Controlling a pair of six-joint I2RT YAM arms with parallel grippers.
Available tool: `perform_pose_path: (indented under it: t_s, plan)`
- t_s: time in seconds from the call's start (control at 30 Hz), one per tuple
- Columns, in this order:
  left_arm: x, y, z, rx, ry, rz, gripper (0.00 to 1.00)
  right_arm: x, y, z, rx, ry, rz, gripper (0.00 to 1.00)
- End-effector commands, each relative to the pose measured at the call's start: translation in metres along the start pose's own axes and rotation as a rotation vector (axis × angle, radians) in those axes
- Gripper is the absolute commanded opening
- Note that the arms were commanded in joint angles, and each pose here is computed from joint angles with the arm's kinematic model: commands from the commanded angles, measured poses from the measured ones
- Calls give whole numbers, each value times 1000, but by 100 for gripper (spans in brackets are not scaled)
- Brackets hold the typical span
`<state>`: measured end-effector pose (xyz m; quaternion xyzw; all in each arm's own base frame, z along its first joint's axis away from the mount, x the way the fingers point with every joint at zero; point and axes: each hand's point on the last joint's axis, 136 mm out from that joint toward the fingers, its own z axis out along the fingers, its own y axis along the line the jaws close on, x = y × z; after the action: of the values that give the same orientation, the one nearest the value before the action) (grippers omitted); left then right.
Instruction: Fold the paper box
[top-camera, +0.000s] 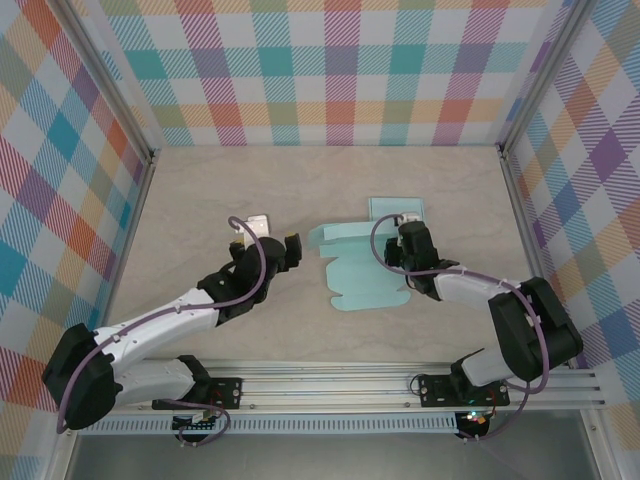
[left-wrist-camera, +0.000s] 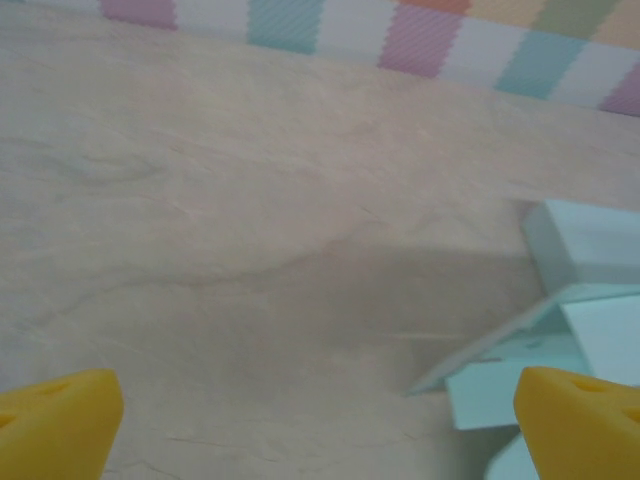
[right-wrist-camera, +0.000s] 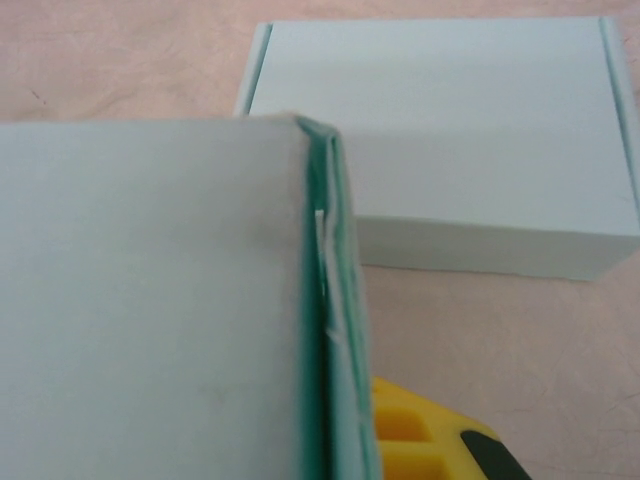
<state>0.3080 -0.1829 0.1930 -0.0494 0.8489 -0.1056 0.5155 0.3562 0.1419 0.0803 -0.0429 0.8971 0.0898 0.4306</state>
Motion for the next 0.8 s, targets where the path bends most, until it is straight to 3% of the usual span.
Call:
perform_pose_path:
  t_s: [0.0, 0.43, 0.77]
  plan:
    - [3, -34, 2, 147, 88, -90, 100, -2, 7, -5, -42, -22, 9, 0]
    - [21, -53, 43, 98, 160, -65, 100, 1, 0, -8, -11, -41, 64, 0]
    - [45, -61, 72, 71, 210, -55, 100, -5, 13, -12, -85, -47, 92, 0]
